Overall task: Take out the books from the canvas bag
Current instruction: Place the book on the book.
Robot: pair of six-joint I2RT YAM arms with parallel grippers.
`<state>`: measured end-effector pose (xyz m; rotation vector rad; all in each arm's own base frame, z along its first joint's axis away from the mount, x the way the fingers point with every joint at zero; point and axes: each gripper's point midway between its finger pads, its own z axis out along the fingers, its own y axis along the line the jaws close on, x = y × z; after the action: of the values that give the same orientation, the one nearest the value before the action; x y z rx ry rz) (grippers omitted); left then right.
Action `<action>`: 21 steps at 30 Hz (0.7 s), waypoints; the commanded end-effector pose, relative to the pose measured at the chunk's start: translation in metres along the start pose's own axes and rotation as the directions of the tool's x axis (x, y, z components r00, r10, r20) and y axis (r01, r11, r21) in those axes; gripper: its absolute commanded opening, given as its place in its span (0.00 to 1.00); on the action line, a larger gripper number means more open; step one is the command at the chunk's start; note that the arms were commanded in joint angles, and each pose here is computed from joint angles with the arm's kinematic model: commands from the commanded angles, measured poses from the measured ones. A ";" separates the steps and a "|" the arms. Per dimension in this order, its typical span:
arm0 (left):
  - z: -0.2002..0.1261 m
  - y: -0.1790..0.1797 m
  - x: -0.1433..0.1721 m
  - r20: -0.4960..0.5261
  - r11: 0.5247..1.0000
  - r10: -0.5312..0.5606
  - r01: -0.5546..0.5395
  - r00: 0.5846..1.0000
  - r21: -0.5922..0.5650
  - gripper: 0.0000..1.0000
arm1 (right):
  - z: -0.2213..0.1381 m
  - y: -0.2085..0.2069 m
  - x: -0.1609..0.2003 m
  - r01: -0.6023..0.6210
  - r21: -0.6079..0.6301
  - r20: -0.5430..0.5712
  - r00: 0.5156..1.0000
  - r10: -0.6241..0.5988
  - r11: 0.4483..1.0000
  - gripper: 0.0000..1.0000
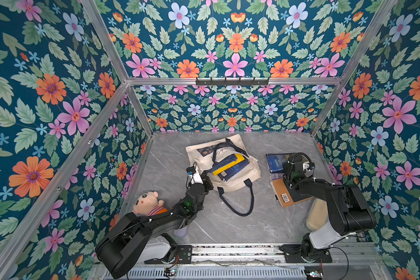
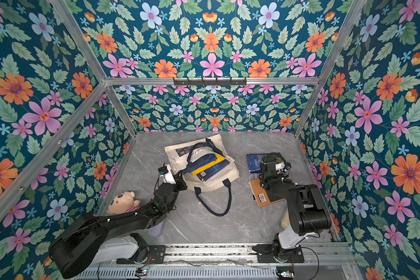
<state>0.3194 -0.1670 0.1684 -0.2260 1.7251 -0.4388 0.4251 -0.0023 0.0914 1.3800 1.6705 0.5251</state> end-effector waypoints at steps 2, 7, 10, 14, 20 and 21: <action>0.001 -0.002 -0.001 -0.003 1.000 0.000 0.000 1.000 0.009 0.00 | 0.000 0.004 0.004 -0.028 -0.006 -0.036 0.999 0.027 1.000 0.33; 0.001 -0.004 -0.001 -0.004 1.000 0.000 0.000 1.000 0.012 0.00 | -0.003 -0.002 0.009 -0.050 0.019 -0.083 0.995 0.051 0.999 0.42; 0.001 -0.004 -0.001 -0.005 1.000 0.003 -0.003 1.000 0.015 0.00 | -0.008 -0.002 0.007 -0.055 0.019 -0.086 0.995 0.056 0.998 0.52; 0.002 -0.005 0.000 -0.010 1.000 0.005 -0.005 1.000 0.019 0.00 | -0.012 -0.003 0.009 -0.091 0.022 -0.131 0.987 0.093 0.996 0.57; 0.002 -0.006 -0.001 -0.009 1.000 0.006 -0.006 1.000 0.022 0.00 | -0.018 -0.005 0.012 -0.112 0.033 -0.173 0.978 0.116 0.993 0.60; 0.002 -0.006 -0.001 -0.009 1.000 0.006 -0.006 1.000 0.021 0.00 | -0.019 -0.005 0.012 -0.113 0.035 -0.177 0.977 0.117 0.993 0.60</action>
<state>0.3203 -0.1698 0.1692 -0.2173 1.7298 -0.4454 0.4082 0.0071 0.0900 1.4658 1.7529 0.6674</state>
